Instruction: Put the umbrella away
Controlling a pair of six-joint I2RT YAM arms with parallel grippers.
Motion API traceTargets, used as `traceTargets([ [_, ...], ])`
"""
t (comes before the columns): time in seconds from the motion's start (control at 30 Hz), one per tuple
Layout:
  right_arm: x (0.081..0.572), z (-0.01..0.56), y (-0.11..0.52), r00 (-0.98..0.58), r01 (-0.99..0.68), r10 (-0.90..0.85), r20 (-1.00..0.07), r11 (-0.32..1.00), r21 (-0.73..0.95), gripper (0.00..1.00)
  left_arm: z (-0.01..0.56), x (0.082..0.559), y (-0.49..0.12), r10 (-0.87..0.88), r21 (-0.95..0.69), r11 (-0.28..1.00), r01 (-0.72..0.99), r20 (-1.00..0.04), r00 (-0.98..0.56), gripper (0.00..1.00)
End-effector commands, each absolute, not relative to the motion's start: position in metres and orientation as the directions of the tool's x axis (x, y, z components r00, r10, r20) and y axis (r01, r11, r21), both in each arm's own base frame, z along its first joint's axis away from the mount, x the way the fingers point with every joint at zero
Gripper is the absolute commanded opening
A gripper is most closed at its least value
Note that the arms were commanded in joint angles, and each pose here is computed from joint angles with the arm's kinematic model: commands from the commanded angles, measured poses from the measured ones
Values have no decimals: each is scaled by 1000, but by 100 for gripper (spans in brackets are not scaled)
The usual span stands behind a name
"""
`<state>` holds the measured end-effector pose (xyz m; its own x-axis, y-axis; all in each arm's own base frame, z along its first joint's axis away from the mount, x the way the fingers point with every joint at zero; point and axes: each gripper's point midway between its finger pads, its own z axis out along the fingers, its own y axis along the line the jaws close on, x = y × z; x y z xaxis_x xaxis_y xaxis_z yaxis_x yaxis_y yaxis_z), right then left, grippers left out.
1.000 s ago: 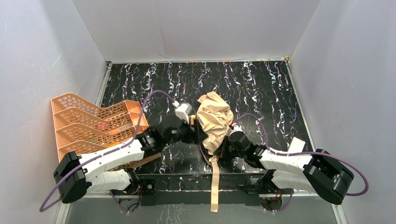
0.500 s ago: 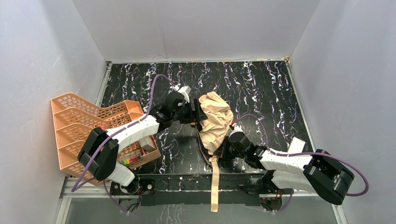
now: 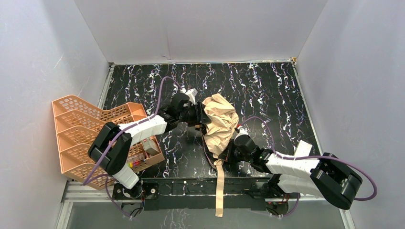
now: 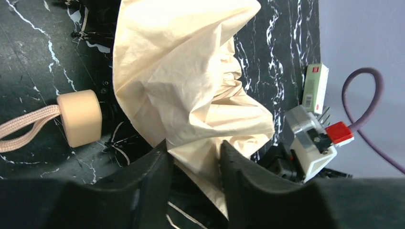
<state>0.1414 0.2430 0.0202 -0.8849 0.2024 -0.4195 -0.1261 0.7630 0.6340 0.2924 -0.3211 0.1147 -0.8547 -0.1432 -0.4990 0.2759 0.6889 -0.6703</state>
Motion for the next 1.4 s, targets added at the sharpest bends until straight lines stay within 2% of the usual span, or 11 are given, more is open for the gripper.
traceTargets([
  [0.0,139,8,233,-887,-121,178,-425,800,588,0,137,294,-332,-145,-712,622,325,-513,-846,28],
  [0.13,138,7,233,-888,-117,179,-422,801,587,0,158,299,-333,-149,-707,606,365,-551,-821,6],
  [0.2,138,7,232,-889,-116,179,-422,802,585,0,173,302,-334,-146,-697,598,396,-580,-802,0],
  [0.57,137,5,231,-892,-113,176,-417,806,581,0,245,301,-340,-86,-618,514,595,-727,-681,1],
  [0.63,137,5,231,-891,-113,176,-418,805,582,0,246,298,-337,-67,-600,515,612,-740,-669,11],
  [0.73,137,4,231,-892,-114,174,-416,806,580,0,243,299,-328,-69,-581,546,604,-749,-659,50],
  [0.83,137,5,232,-893,-114,173,-415,805,582,0,238,301,-312,-81,-563,593,576,-753,-652,68],
  [1.0,137,4,232,-893,-115,172,-415,804,583,0,221,304,-289,-107,-568,634,525,-737,-667,84],
  [1.1,136,3,232,-895,-116,169,-412,805,581,0,206,298,-296,-103,-620,585,523,-696,-711,97],
  [1.37,136,4,232,-895,-115,170,-412,805,583,0,192,285,-336,-101,-774,343,532,-594,-798,98],
])
